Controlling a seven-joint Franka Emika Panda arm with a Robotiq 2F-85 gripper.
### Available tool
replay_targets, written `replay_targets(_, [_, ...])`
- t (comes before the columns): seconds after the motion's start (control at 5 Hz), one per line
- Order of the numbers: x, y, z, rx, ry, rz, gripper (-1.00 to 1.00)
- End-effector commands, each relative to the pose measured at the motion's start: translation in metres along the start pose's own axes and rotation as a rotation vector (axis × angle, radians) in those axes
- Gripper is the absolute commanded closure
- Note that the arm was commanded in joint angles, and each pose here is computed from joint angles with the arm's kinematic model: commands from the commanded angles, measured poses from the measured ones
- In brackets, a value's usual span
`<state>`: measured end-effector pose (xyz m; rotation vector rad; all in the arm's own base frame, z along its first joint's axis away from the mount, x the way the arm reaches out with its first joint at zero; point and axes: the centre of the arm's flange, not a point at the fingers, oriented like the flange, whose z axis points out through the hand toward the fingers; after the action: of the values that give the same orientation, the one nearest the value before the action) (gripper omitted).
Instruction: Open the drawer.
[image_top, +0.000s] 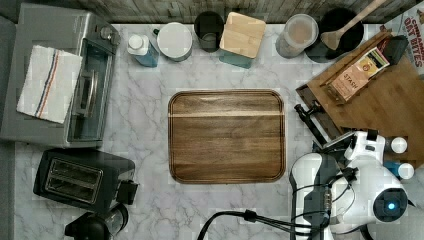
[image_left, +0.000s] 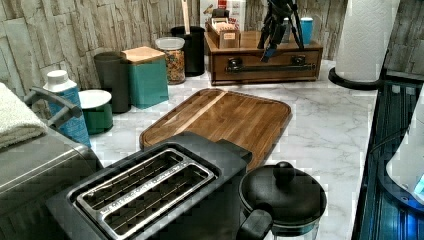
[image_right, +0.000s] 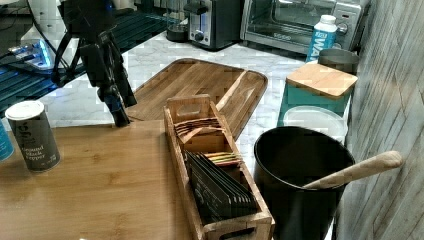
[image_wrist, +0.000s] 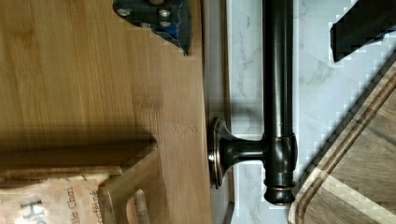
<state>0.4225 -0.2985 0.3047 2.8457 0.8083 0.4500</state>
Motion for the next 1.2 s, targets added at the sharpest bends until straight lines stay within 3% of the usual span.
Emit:
replay_targets(0.2, [-0.019, -0.048, 0.000, 0.006, -0.071, 0.039, -1.00])
replay_targets(0.6, [-0.014, -0.060, -0.001, 0.007, -0.063, 0.037, -1.00])
replay_targets(1.2, [-0.031, -0.030, 0.040, -0.021, 0.069, -0.049, -1.00])
